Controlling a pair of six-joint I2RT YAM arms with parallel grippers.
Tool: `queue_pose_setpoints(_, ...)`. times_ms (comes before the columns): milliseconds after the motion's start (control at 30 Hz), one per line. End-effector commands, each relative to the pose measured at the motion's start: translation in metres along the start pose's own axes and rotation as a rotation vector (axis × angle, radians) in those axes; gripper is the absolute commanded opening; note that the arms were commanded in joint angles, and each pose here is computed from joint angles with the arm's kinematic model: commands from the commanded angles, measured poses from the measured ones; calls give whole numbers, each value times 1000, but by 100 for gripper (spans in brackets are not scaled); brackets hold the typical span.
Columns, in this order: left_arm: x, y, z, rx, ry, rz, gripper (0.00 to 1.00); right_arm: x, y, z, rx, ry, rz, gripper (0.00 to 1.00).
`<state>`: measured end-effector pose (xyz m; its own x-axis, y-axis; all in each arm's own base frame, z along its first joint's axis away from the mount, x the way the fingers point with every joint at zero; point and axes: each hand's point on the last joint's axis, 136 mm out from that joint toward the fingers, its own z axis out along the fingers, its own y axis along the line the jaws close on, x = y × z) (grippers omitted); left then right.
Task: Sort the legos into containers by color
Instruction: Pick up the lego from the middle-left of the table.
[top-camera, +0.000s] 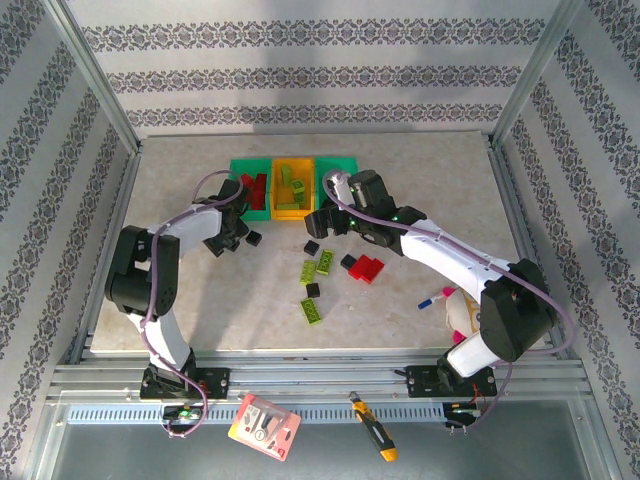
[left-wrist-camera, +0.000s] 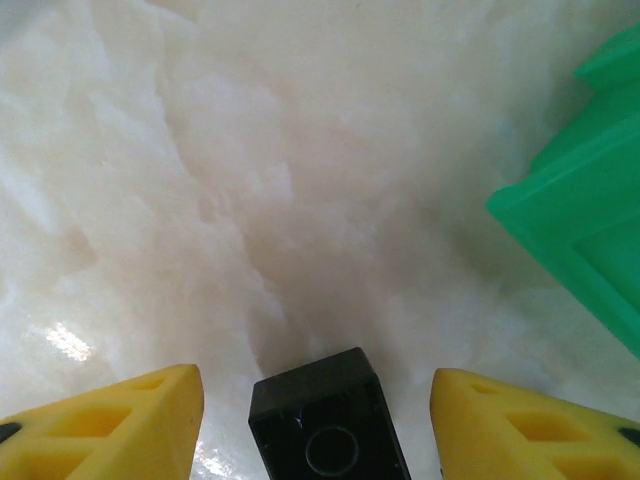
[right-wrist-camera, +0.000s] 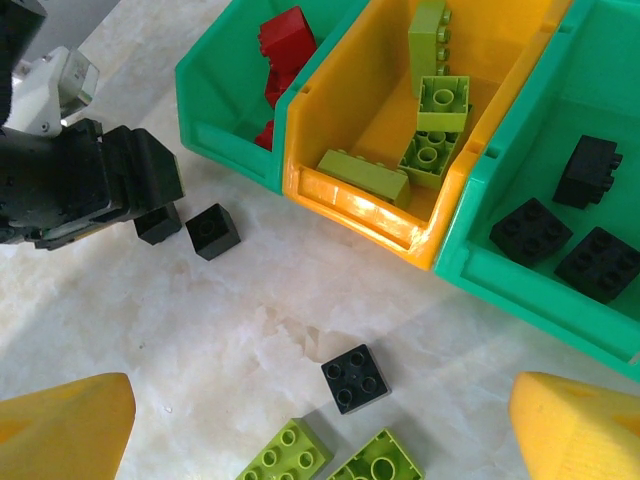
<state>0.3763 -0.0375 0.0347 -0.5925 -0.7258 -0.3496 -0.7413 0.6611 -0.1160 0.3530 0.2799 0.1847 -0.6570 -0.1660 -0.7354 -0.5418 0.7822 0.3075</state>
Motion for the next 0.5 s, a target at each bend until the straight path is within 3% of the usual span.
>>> queue_pose_setpoints(0,4,2,4,-24,29,-34,57,2,3,-8,0,-9,-3,96)
queue_pose_setpoints(67,6,2,6,-24,40,-36,47,3,2,-8,4,-8,-5,96)
queue_pose_setpoints(267,6,0,1,-4,42,-37,33,-2,3,-13,7,-21,-4,96)
queue_pose_setpoints(467,-2,-16,-29,75,10,23,31,-11,1,-24,18,-55,4,96)
